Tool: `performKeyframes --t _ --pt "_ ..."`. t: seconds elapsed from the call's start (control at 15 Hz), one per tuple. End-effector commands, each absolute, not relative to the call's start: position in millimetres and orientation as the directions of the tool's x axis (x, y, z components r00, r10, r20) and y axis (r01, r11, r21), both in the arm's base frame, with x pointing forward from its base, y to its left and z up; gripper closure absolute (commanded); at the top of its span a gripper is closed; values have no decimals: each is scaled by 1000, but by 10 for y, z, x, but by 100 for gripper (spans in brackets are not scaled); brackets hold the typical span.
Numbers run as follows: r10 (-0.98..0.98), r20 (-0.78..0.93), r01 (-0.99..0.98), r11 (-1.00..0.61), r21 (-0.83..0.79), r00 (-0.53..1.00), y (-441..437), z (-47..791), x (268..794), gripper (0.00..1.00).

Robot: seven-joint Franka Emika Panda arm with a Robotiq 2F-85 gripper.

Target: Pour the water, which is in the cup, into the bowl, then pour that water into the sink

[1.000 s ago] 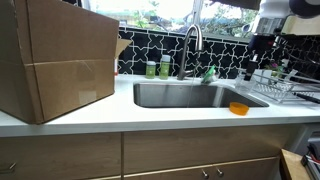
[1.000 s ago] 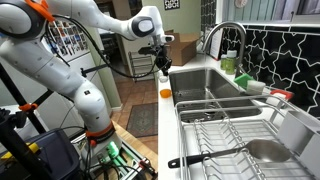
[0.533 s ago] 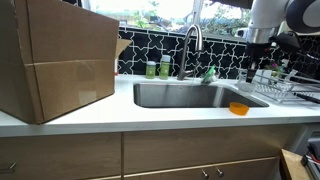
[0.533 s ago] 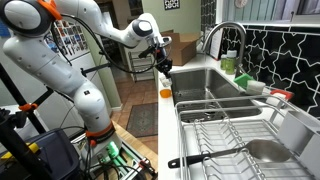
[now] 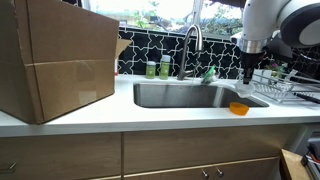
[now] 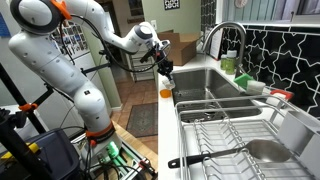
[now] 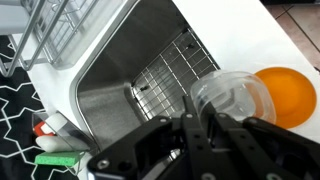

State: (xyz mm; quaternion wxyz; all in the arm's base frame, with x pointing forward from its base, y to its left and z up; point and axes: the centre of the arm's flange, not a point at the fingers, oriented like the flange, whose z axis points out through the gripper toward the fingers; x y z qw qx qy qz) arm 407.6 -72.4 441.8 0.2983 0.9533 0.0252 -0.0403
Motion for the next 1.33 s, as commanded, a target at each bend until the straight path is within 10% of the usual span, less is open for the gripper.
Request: performKeyframes --t 0.0,1.27 --pt "24 -91 72 -811 581 996 -708 4395 4092 89" --pt "-27 -213 150 -626 765 977 -297 4128 4090 89"
